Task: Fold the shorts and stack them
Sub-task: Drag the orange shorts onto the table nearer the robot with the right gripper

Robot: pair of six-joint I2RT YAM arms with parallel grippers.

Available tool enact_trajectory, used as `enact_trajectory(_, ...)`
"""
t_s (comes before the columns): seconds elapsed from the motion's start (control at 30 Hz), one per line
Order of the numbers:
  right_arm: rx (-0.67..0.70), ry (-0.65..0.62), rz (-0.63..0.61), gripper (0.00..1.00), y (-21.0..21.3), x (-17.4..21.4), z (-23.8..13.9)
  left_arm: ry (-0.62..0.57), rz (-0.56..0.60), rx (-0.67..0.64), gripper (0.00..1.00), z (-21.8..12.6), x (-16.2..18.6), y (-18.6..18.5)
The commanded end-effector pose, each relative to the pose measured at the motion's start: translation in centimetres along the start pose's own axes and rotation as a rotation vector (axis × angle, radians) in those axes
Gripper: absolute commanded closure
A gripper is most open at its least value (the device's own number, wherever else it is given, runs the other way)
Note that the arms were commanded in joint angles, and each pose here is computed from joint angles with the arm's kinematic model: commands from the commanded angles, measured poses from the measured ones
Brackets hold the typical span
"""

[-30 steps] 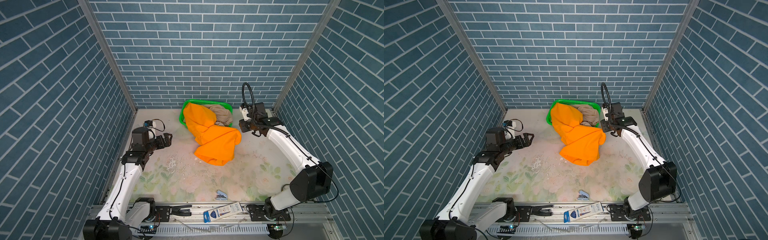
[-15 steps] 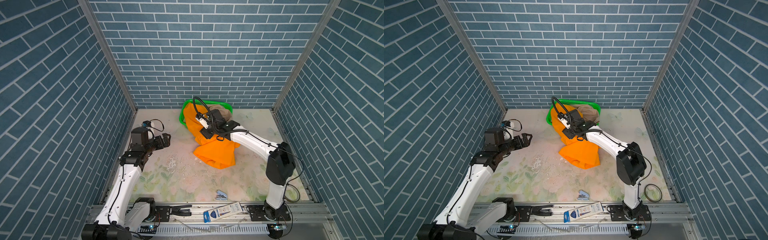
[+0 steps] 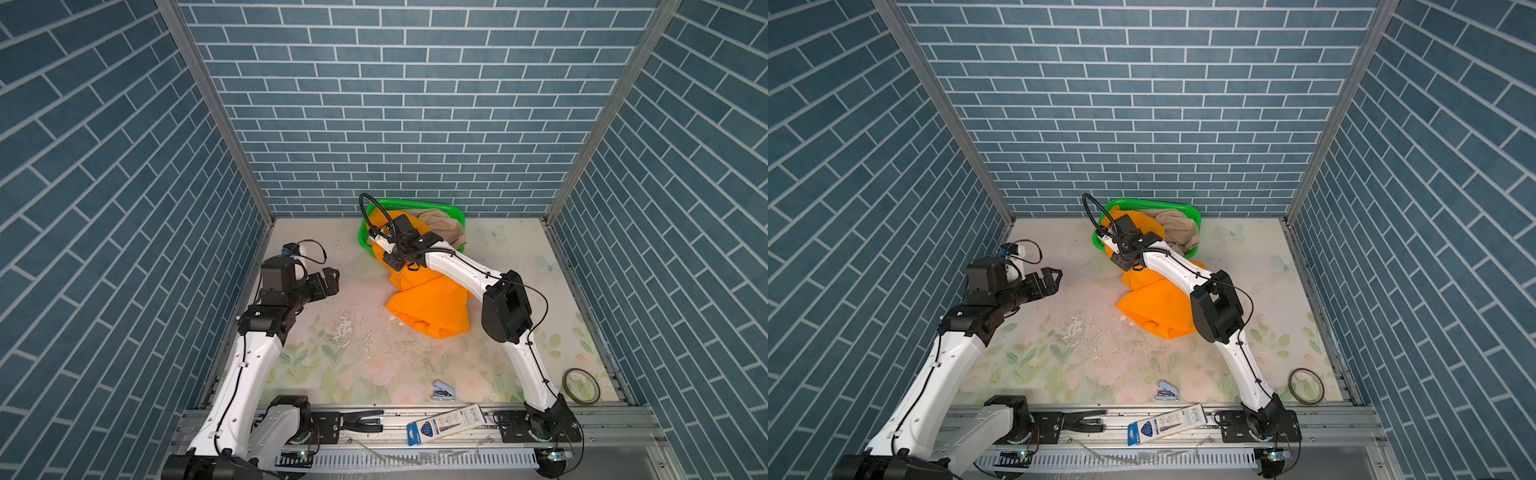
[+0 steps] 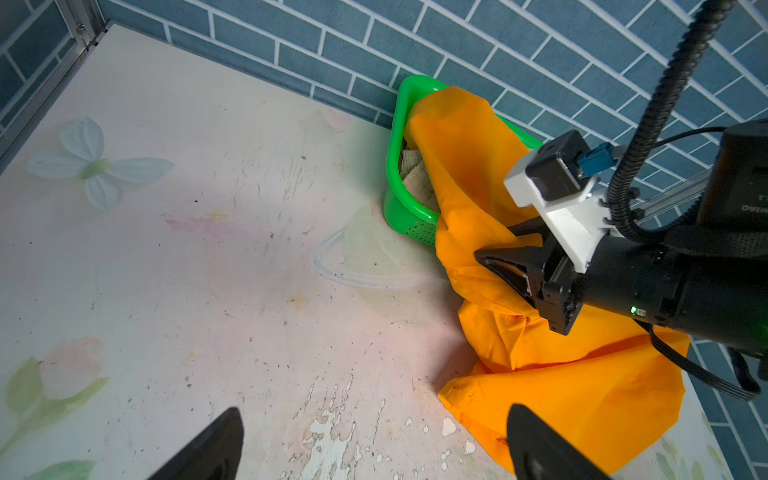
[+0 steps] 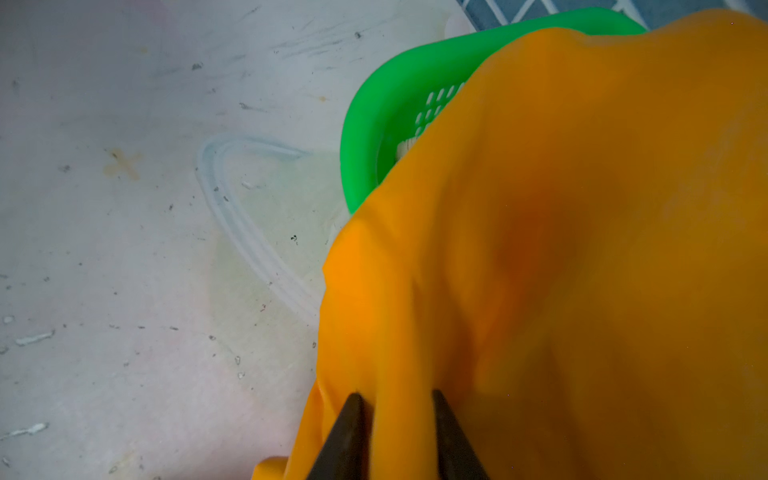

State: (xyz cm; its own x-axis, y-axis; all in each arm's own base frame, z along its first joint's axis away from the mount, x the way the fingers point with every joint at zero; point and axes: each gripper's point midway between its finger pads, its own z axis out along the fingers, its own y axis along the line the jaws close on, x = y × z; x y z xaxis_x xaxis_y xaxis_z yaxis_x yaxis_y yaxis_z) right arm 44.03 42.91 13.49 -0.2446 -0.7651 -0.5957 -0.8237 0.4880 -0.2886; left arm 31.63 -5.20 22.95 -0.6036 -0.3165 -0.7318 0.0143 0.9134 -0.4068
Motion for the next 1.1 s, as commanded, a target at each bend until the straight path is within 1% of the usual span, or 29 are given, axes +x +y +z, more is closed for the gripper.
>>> enact_trajectory(0.0, -0.051, -0.017, -0.022, 1.0, 0.5, -1.3, -1.6, -0.013, 0.007, -0.006, 0.0, -0.4, -0.5, -0.2)
enact_trajectory(0.1, -0.11, -0.091, -0.013, 1.0, 0.9, -3.6, -4.1, -0.017, 0.009, -0.011, 0.0, -0.4, -0.6, -0.1)
enact_trajectory(0.13, -0.136, -0.125, -0.007, 1.0, 1.1, -4.6, -5.5, -0.021, 0.01, -0.013, 0.0, -0.4, -0.7, -0.1)
enact_trajectory(0.2, -0.218, -0.184, 0.005, 1.0, 1.8, -6.4, -8.6, -0.025, 0.012, -0.016, 0.0, -0.3, -0.8, 0.0)
enact_trajectory(0.3, -0.349, -0.271, 0.025, 1.0, 2.9, -8.9, -14.2, -0.028, 0.021, -0.024, 0.0, -0.4, -1.0, 0.0)
enact_trajectory(0.33, -0.386, -0.315, 0.029, 1.0, 3.1, -9.7, -16.6, -0.029, 0.025, -0.03, 0.0, -0.4, -1.0, 0.1)
enact_trajectory(0.43, -0.466, -0.389, 0.025, 1.0, 3.7, -10.4, -21.0, -0.037, 0.036, -0.039, 0.0, -0.5, -1.3, 0.2)
enact_trajectory(0.5, -0.513, -0.426, 0.033, 1.0, 3.9, -10.2, -23.1, -0.04, 0.038, -0.047, 0.0, -0.5, -1.5, 0.3)
enact_trajectory(0.57, -0.572, -0.478, 0.062, 1.0, 3.5, -9.9, -25.4, -0.044, 0.043, -0.05, 0.0, -0.5, -1.7, 0.3)
enact_trajectory(0.63, -0.599, -0.525, 0.124, 1.0, 1.9, -9.1, -26.7, -0.048, 0.044, -0.048, 0.0, -0.5, -1.8, 0.3)
enact_trajectory(0.7, -0.562, -0.544, 0.215, 1.0, -0.9, -7.5, -26.1, -0.047, 0.045, -0.036, 0.0, -0.2, -1.8, 0.1)
enact_trajectory(0.77, -0.47, -0.514, 0.297, 1.0, -4.1, -4.8, -23.9, -0.036, 0.046, -0.019, 0.0, 0.1, -1.7, -0.2)
enact_trajectory(0.83, -0.424, -0.463, 0.338, 1.0, -5.5, -2.2, -21.3, -0.022, 0.046, 0.004, 0.0, 0.5, -1.6, -0.5)
enact_trajectory(0.93, -0.413, -0.39, 0.409, 0.99, -7.0, 1.4, -17.3, 0.001, 0.047, 0.015, 0.0, 1.0, -1.2, -0.7)
enact_trajectory(0.97, -0.4, -0.359, 0.433, 0.89, -7.6, 2.5, -15.8, 0.008, 0.05, 0.018, 0.0, 1.2, -1.0, -0.8)
enact_trajectory(1.0, -0.387, -0.328, 0.448, 0.84, -8.0, 3.5, -14.6, 0.012, 0.054, 0.02, 0.0, 1.3, -0.9, -0.9)
enact_trajectory(1.07, -0.349, -0.271, 0.482, 0.78, -9.0, 5.4, -12.3, 0.024, 0.061, 0.024, 0.0, 1.5, -0.6, -1.0)
